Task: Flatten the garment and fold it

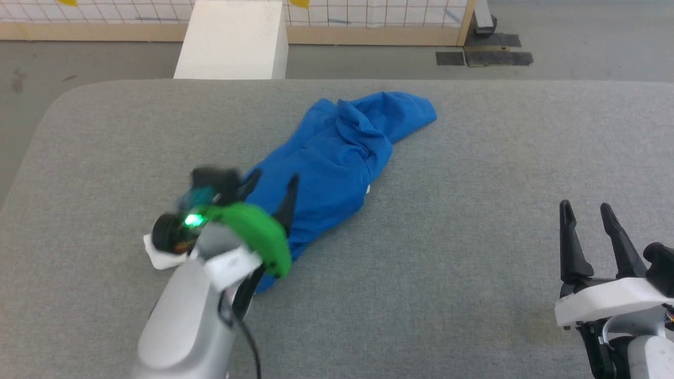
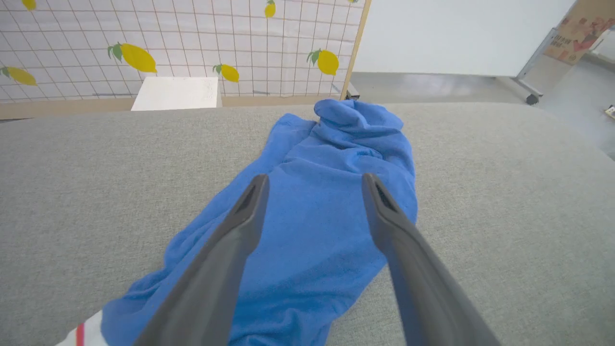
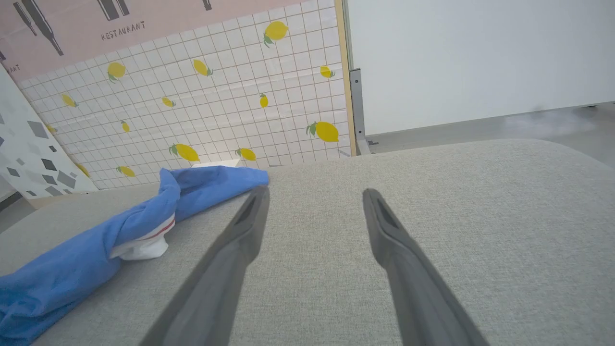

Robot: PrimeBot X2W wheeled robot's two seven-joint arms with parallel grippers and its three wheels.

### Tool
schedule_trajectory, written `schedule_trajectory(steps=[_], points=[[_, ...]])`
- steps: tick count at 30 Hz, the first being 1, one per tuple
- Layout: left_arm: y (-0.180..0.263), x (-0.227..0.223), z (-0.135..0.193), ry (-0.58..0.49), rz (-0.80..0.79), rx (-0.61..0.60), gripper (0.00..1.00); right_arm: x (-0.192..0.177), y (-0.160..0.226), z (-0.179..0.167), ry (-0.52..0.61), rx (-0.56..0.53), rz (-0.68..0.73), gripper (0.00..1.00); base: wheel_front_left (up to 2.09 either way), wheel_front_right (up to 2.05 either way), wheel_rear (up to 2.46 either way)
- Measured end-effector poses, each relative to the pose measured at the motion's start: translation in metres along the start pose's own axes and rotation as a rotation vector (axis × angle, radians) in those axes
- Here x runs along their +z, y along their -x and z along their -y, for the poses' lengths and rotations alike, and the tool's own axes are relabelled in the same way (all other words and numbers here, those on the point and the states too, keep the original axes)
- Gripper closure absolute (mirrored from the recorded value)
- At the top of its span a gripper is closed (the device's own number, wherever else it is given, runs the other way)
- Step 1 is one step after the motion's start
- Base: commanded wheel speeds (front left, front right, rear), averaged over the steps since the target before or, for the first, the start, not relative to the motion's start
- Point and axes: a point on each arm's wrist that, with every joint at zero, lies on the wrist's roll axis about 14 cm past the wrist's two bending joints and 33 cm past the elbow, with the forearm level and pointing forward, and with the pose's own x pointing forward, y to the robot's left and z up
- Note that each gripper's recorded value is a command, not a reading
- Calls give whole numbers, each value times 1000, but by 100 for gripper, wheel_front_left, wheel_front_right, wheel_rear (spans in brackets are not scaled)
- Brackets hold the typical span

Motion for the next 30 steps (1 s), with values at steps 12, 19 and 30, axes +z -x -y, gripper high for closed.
schedule_trajectory(steps=[12,19,30], points=[[-55,-56,58,-206,-593,-188,0,-16,6,26,-11,-79,-45,0,0,0,0],[-56,-100,31,-338,-835,-112,0,-24,12,44,-10,-133,-62,0,0,0,0],[-65,-120,28,-273,-895,-116,100,-41,8,51,-22,-156,-97,0,0,0,0]])
